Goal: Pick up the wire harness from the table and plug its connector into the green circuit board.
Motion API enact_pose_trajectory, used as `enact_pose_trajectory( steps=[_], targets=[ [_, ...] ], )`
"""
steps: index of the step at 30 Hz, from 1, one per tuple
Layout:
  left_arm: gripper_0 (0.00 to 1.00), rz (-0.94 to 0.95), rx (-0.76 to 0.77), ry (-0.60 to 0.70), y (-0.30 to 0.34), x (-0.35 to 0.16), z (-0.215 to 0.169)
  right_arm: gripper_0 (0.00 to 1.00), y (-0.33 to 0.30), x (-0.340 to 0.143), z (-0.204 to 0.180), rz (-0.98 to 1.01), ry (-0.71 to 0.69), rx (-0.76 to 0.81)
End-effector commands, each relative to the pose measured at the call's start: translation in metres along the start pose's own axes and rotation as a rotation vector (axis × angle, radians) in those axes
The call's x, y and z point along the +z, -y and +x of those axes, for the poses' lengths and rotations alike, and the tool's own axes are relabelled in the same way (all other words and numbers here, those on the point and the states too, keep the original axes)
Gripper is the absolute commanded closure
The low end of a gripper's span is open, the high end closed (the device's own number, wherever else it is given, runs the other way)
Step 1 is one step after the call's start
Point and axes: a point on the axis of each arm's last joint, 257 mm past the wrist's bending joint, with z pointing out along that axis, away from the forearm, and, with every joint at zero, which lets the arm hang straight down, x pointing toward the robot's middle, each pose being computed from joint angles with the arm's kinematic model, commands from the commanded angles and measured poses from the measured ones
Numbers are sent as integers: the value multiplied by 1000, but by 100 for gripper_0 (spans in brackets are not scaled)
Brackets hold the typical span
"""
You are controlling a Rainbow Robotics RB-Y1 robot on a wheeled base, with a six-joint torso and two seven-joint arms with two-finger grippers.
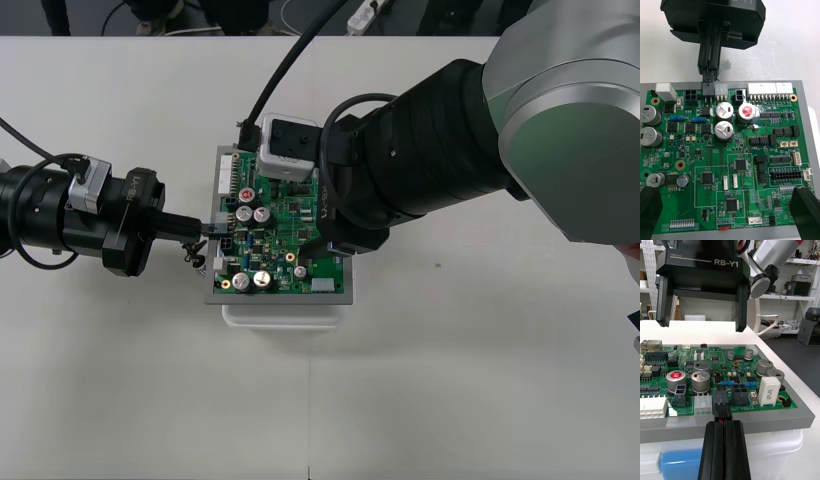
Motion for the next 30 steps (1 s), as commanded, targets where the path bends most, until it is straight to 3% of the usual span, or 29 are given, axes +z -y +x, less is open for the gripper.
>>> enact_pose_trajectory(
  steps=[1,30],
  targets=[
    [100,61,13,35,-1,15,-18,0,1,-7,-22,0,33,5],
    [98,48,7,-17,-3,-5,-16,0,1,-9,-23,-4,38,-4]
  ],
)
